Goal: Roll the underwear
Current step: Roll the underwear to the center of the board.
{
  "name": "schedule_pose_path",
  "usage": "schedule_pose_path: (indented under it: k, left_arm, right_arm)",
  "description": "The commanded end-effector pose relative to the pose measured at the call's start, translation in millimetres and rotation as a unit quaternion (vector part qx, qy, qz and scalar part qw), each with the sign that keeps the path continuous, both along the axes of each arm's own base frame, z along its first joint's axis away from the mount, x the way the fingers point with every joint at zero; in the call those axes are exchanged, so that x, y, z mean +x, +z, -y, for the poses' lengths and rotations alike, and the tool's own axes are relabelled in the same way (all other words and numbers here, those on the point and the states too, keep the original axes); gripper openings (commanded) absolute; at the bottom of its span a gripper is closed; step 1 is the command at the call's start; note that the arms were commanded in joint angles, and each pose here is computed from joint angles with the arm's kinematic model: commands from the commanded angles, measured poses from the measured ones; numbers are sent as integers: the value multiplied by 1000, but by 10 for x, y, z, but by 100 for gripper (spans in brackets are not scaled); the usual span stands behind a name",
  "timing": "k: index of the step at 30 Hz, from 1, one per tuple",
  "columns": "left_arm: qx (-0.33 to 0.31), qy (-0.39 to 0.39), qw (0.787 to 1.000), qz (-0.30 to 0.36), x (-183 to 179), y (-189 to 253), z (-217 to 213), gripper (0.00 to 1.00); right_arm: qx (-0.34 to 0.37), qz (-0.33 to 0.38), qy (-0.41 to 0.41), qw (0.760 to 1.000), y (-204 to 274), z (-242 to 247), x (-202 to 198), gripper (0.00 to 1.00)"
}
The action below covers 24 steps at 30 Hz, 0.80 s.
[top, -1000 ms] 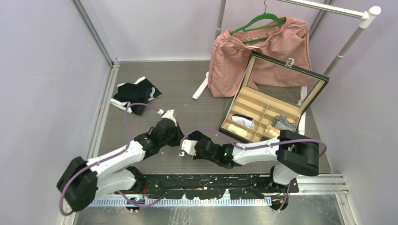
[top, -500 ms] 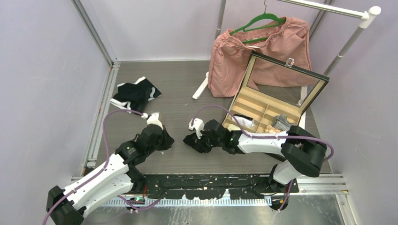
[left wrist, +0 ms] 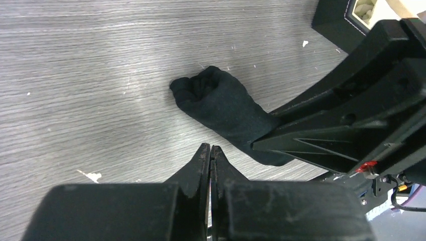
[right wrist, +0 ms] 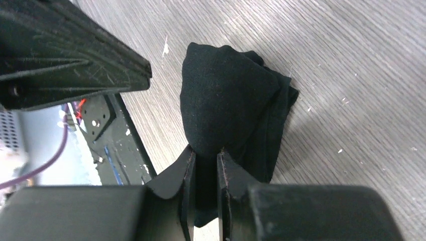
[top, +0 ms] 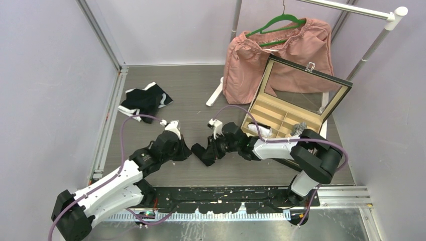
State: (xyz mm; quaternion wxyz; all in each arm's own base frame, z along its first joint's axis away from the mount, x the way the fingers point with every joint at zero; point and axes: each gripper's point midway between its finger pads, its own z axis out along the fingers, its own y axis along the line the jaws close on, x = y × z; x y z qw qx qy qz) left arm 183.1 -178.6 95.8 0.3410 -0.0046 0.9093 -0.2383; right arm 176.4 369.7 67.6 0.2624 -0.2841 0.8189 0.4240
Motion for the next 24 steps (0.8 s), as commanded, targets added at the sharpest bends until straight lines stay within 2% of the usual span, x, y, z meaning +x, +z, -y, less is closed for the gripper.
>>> schedule_pose_path:
  k: [1,13,18,24]
  left_arm:
    - [-37,-24,998,36,140,250,206,1]
    - [-55,-34,996,64,408,414,465,1]
    - [-50,-41,997,52,488,275,574,1]
    - [-28,-25,999,34,496,-23,513,1]
  right_arm:
    - [33,-49,-32,998,13,-40,53,1]
    - [22,-117,-96,988,-288,90,154,3]
    - [19,-134,-104,985,-370,115,148,3]
    - [11,-145,-119,982,-458,186,155,3]
